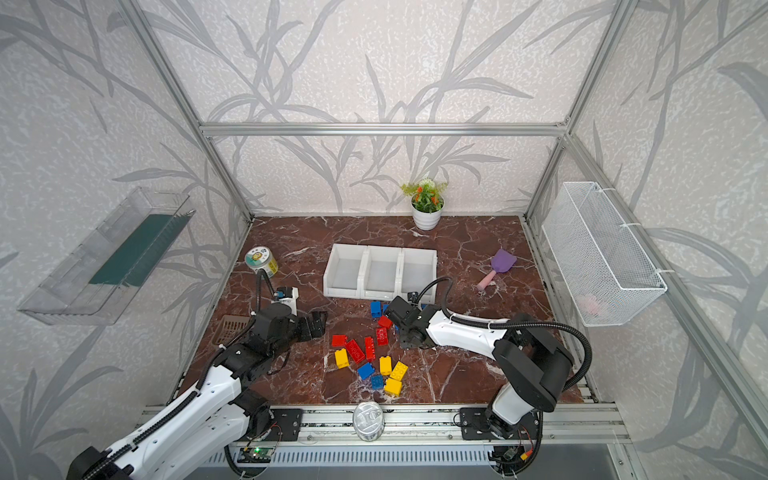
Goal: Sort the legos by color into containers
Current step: 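Close the right gripper on a yellow brick in the pile, then carry the yellow brick into the bin compartment farthest along and release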
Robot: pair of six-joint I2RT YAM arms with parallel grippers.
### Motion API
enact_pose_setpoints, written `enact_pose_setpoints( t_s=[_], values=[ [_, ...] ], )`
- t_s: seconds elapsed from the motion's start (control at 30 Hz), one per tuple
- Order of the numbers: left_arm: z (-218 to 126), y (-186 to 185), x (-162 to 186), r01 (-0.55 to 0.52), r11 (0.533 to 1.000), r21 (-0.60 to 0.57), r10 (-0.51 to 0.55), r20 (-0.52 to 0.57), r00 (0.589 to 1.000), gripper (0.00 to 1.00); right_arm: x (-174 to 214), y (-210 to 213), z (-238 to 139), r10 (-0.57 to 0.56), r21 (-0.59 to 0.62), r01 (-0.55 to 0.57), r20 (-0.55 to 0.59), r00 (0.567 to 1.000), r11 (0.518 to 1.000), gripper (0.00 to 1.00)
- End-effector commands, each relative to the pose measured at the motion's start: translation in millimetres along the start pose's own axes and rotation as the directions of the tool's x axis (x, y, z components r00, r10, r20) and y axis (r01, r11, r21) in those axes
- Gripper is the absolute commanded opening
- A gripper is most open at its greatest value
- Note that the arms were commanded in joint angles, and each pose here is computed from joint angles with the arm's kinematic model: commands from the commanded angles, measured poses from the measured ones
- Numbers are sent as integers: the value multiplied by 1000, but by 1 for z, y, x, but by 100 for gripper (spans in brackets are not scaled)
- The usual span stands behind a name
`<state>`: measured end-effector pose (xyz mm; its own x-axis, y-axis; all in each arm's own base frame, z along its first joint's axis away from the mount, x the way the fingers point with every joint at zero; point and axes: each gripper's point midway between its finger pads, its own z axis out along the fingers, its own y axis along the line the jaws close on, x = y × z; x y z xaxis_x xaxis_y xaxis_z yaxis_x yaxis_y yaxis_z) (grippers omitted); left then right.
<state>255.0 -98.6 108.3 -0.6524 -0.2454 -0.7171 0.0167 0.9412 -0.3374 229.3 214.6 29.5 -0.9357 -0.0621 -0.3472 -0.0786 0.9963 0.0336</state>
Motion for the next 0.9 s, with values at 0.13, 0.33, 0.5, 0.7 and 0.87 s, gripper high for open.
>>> enact_pose_setpoints(
  t_s=[0.13, 0.33, 0.5, 0.7, 0.87],
  values=[
    [0, 0, 0, 13, 1000, 1, -13, 8, 1000, 99, 1, -11, -8, 9, 23, -10, 12, 1000, 1000, 31],
    [-2, -1, -1, 17, 1000, 4, -17, 15, 1000, 99, -12, -16, -35, -8, 20, 7, 63, 998, 1000, 28],
    [-3, 0, -1, 22, 1000, 6, -23, 23, 999, 99, -59, -12, -74, -60, -5, 62, 213, 975, 998, 28],
    [-3, 0, -1, 26, 1000, 7, -27, 25, 999, 99, -134, -4, -88, -56, -63, 76, 276, 960, 995, 28],
    [-4, 1, 2, 30, 1000, 1, -30, 16, 999, 99, -170, 2, -56, -35, -77, 53, 218, 975, 996, 28]
  ],
)
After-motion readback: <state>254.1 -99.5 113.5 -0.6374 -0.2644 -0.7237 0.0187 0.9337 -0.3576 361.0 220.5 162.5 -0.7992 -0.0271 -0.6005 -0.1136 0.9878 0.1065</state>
